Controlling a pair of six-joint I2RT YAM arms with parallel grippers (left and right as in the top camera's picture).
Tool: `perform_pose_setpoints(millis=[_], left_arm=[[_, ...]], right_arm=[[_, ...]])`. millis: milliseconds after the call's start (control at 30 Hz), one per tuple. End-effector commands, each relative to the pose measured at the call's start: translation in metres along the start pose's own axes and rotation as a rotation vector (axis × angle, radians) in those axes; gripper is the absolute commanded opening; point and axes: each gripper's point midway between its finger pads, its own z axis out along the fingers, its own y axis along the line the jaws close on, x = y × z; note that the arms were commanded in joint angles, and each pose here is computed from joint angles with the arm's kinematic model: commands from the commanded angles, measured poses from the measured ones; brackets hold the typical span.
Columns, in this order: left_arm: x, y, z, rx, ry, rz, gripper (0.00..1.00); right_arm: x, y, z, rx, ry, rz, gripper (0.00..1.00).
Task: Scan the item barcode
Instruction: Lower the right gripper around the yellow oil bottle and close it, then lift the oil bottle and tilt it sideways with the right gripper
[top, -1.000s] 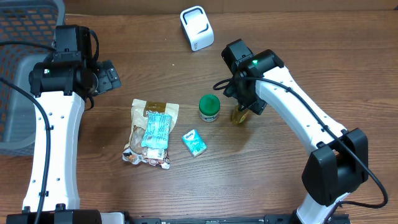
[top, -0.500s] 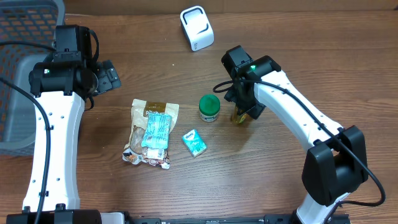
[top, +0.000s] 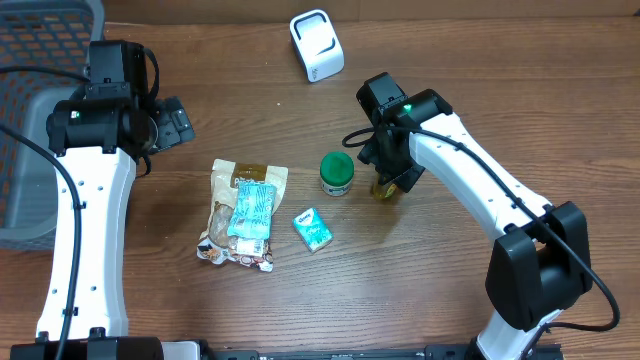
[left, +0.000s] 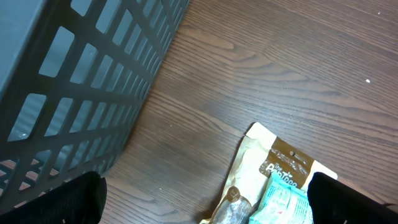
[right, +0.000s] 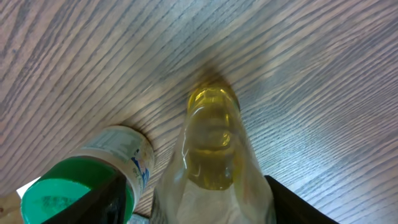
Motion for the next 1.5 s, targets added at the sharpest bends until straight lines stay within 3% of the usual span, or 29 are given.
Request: perform_pose_setpoints(millis=[0,600,733,900,967,1133,1200,1400,1467], left_arm=[[-0.004,0.003,-0.004,-0.009,-0.018,0.007,1.0],[-0.004,0.003,-0.004,-0.009,-0.018,0.007,1.0],[-0.004,0.003,-0.004,-0.009,-0.018,0.007,1.0],[-0.004,0.003,-0.004,-0.009,-0.018,0.007,1.0],[-0.004,0.003,-0.004,-0.009,-0.018,0.007,1.0],[-0.004,0.003,-0.004,-0.009,-0.018,0.007,1.0],[-0.004,0.003,-0.004,-0.009,-0.018,0.007,0.99],[-0.004,0.003,-0.004,-0.009,-0.018,0.007,0.99],[-0.004,0.003,-0.004,-0.009,-0.018,0.007,0.99]], right_arm=[[-0.003,0.001,-0.004,-0.02,-0.002,0.019,0.65],[-0.014,-0.004,-0.004,0.008,-0.065,0.013,0.62],[-0.013,-0.004,-0.004,0.005,-0.057,0.013,0.45],[-0.013,-0.007,-0.009,0.009,-0.047,0.013,0.4],[-0.016,-0.006,-0.02,-0.013,-0.06,-0.024,0.4],[-0.026,-0.001,-0.099,-0.203,-0.177,-0.129,0.39],[-0.023,0.0,-0.125,-0.284,-0.206,-0.167,0.35],[0.0,-0.001,-0.19,-0.512,-0.234,-0.317,0.31],[0.016,0.004,-0.208,-0.607,-0.218,-0.439,0.31]])
